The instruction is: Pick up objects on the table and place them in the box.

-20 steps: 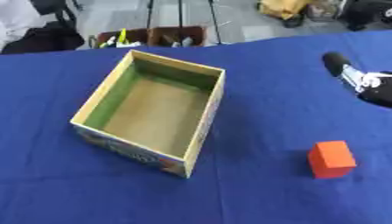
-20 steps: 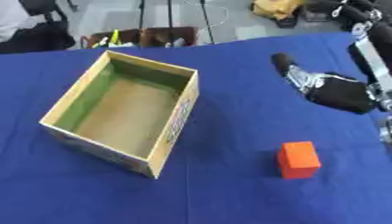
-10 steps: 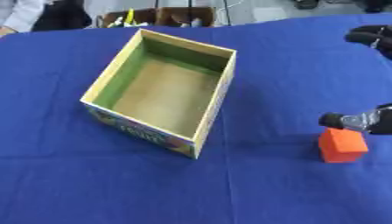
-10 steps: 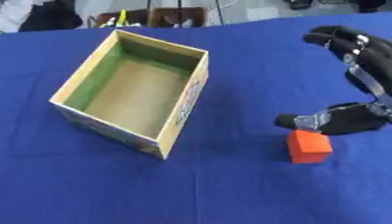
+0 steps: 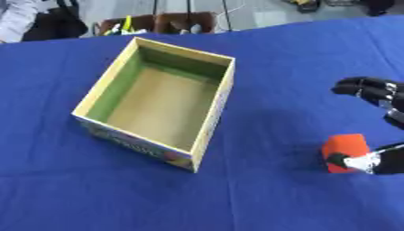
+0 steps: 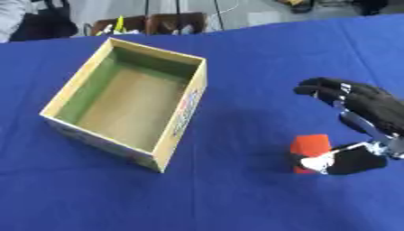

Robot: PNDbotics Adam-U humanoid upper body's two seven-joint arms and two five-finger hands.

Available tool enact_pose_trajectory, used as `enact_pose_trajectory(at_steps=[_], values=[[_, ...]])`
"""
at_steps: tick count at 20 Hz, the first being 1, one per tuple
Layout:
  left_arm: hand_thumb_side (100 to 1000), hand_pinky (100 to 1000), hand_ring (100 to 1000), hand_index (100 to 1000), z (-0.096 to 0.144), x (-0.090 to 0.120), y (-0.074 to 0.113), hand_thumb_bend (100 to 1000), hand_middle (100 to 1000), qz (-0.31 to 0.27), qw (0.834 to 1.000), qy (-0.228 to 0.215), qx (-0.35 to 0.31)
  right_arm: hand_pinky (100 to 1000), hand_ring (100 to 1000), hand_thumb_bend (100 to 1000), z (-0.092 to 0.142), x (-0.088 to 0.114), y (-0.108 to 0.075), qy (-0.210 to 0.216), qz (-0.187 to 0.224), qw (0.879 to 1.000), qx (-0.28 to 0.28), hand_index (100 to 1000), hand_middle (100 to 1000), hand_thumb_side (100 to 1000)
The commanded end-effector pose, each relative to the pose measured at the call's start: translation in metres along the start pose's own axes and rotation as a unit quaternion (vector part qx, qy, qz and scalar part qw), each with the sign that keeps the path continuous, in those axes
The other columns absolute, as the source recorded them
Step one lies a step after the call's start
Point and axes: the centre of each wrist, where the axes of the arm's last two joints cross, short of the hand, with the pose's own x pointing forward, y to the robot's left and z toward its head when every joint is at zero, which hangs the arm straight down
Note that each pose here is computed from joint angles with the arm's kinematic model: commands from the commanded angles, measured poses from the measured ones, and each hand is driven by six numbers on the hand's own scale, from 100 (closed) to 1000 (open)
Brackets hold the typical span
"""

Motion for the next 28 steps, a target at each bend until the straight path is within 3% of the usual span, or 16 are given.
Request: enact_pose_trajectory(at_steps=[1,8,18,28], values=[[950,700,784,858,-0.005,0.007,0.002,100,765,-0.001,1.000,-0.015,0.000,843,903,587,0.004,-0.002,-0.012,-0.013,0.010,1.000,0.021,948,888,542],[949,699,785,854,-0.005,0.007,0.001,100,764,-0.002,1.000,-0.016,-0.003,844,909,538,0.006,-0.008,-0.023,-0.022,-0.007,0.998,0.061,950,895,532],[948,697,785,851,-0.005,0.007,0.001,100,761,-0.002,1.000,-0.016,-0.006,830,907,325,0.011,-0.014,-0.038,-0.014,-0.015,0.990,0.142,930,890,444],[948,697,786,847,-0.004,0.008,0.000,100,759,0.002,1.000,-0.015,-0.006,781,870,335,0.011,-0.015,-0.046,0.025,0.010,0.980,0.197,919,841,430]])
